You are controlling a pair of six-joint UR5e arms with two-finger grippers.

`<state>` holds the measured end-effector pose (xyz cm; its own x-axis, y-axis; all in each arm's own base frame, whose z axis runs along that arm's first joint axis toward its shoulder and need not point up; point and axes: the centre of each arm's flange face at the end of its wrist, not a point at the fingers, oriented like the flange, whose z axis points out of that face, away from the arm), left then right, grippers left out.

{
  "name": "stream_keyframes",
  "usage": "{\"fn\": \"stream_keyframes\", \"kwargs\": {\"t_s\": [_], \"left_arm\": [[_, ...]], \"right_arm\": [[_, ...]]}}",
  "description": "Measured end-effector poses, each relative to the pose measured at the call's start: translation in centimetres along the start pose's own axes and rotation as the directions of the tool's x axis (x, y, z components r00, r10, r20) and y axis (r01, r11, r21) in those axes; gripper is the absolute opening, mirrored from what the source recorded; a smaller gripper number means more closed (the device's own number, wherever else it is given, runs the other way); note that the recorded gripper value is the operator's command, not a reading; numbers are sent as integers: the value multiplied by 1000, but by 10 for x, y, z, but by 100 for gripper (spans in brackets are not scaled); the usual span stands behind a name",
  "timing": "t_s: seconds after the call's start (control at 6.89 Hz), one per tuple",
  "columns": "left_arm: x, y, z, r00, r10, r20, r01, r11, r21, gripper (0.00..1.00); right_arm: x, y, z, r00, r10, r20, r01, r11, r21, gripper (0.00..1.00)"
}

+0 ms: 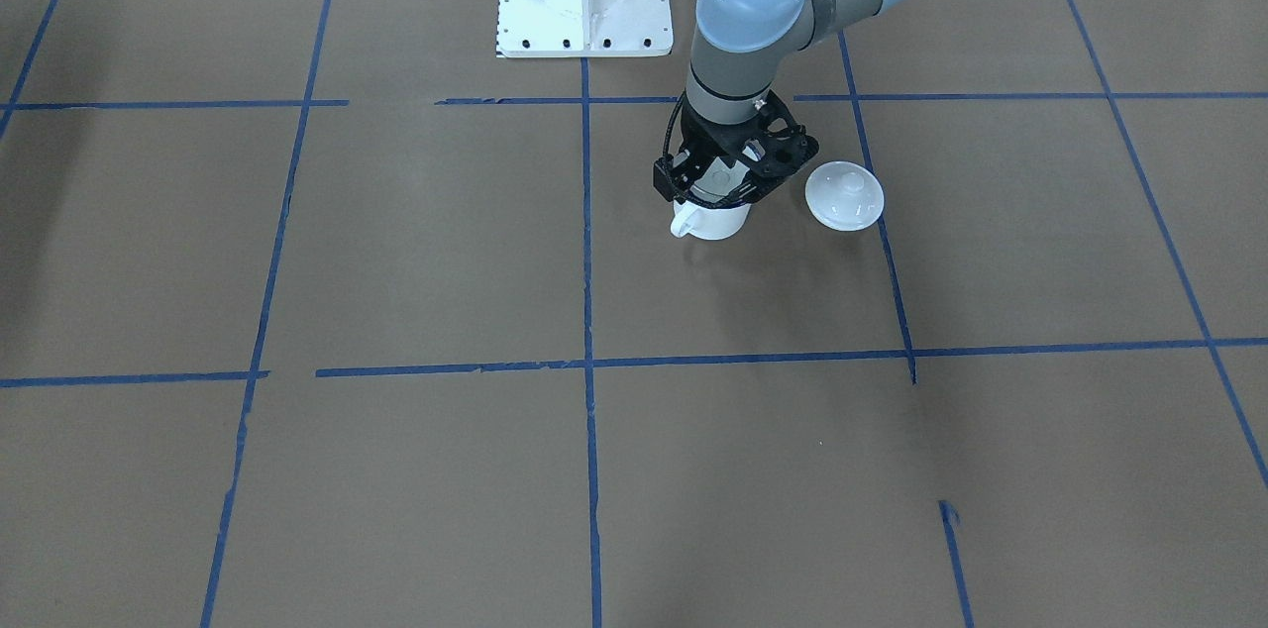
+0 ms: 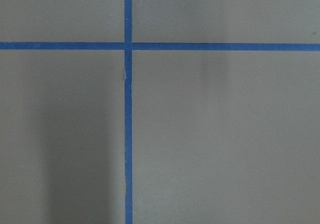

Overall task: Remove funnel from cup
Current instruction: 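Move the left gripper down over the mug and grasp the glass funnel, then lift the glass funnel out of the mug with the left gripper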

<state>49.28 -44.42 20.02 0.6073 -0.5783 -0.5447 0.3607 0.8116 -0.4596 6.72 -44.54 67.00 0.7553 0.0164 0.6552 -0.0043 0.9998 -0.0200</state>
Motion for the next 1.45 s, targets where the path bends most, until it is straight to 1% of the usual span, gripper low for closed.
{"fn": "stream_keyframes", "kwargs": {"t_s": [0.15, 0.29, 0.44, 0.73, 1.16, 1.31, 1.45], "left_arm": [[0, 3, 4, 1000, 1, 6, -1, 1000, -3, 41], [0, 4, 6, 1000, 0, 9, 0, 1000, -4, 13], [0, 4, 6, 1000, -1, 11, 1, 1000, -4, 0], [1, 6, 3, 1000, -1, 6, 1, 1000, -5, 0], [8, 17, -19, 1000, -13, -13, 13, 1000, -4, 0], [13, 21, -40, 1000, -22, -17, 22, 1000, 8, 0], [13, 18, -76, 998, -37, -43, 39, 998, 46, 0]], "right_arm": [[0, 0, 0, 1000, 0, 0, 0, 1000, 0, 100], [0, 0, 0, 1000, 0, 0, 0, 1000, 0, 100], [0, 0, 0, 1000, 0, 0, 0, 1000, 0, 100], [0, 0, 0, 1000, 0, 0, 0, 1000, 0, 100], [0, 0, 0, 1000, 0, 0, 0, 1000, 0, 100], [0, 0, 0, 1000, 0, 0, 0, 1000, 0, 100], [0, 0, 0, 1000, 0, 0, 0, 1000, 0, 100]]}}
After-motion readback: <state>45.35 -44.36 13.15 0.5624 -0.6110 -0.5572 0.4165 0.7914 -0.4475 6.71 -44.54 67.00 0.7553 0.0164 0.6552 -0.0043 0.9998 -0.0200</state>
